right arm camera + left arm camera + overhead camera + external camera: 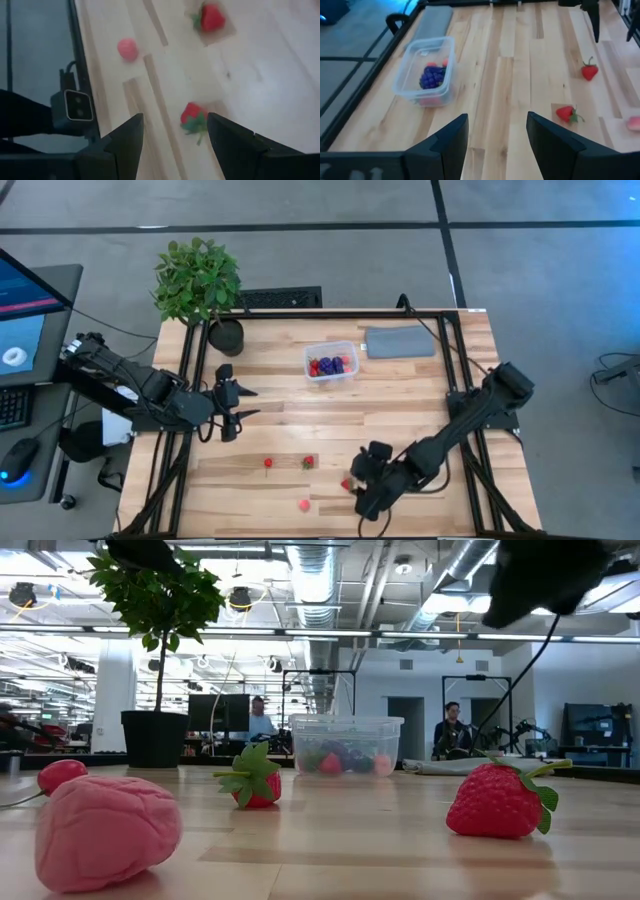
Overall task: Pick and placing Produce into tupperware
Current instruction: Put the strawberry into the container
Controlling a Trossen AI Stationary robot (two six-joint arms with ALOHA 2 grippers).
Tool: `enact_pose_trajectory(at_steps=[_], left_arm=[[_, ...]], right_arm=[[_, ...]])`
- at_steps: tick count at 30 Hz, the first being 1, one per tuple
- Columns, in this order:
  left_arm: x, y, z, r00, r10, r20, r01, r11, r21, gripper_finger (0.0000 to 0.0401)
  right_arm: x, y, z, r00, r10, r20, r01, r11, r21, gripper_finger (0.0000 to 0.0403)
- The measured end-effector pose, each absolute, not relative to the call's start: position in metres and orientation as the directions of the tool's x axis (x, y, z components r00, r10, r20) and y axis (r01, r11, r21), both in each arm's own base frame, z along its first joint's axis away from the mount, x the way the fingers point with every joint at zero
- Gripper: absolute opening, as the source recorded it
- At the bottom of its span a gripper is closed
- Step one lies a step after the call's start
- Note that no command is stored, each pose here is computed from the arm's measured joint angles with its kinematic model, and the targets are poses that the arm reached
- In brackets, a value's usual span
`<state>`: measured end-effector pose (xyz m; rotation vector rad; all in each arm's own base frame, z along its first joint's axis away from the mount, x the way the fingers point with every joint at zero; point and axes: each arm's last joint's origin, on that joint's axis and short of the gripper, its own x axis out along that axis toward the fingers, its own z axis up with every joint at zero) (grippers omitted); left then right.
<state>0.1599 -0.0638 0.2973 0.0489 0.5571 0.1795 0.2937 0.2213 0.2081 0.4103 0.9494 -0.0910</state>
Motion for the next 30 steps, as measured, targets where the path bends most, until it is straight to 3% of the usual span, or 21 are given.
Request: enact_pose_trajectory(at_steps=[12,19,30], left_arm=[[0.158,-0.064,0.296,0.823,0.159,-0.545,-0.138,0.987,0.080,0.0193],[0.158,-0.064,0.296,0.823,0.158,-0.546,-0.136,0.987,0.082,0.0193],[0.158,-0.059,0.293,0.803,0.183,-0.567,-0.148,0.983,0.107,0.0193]], right_arm=[[0.308,0.240,0.162,0.589,0.035,-0.807,0.295,0.921,0.255,0.0244],[0.313,0.233,0.161,0.624,-0.066,-0.778,0.331,0.925,0.188,0.0244],[0.311,0.229,0.158,0.590,-0.085,-0.803,0.293,0.949,0.115,0.0244]])
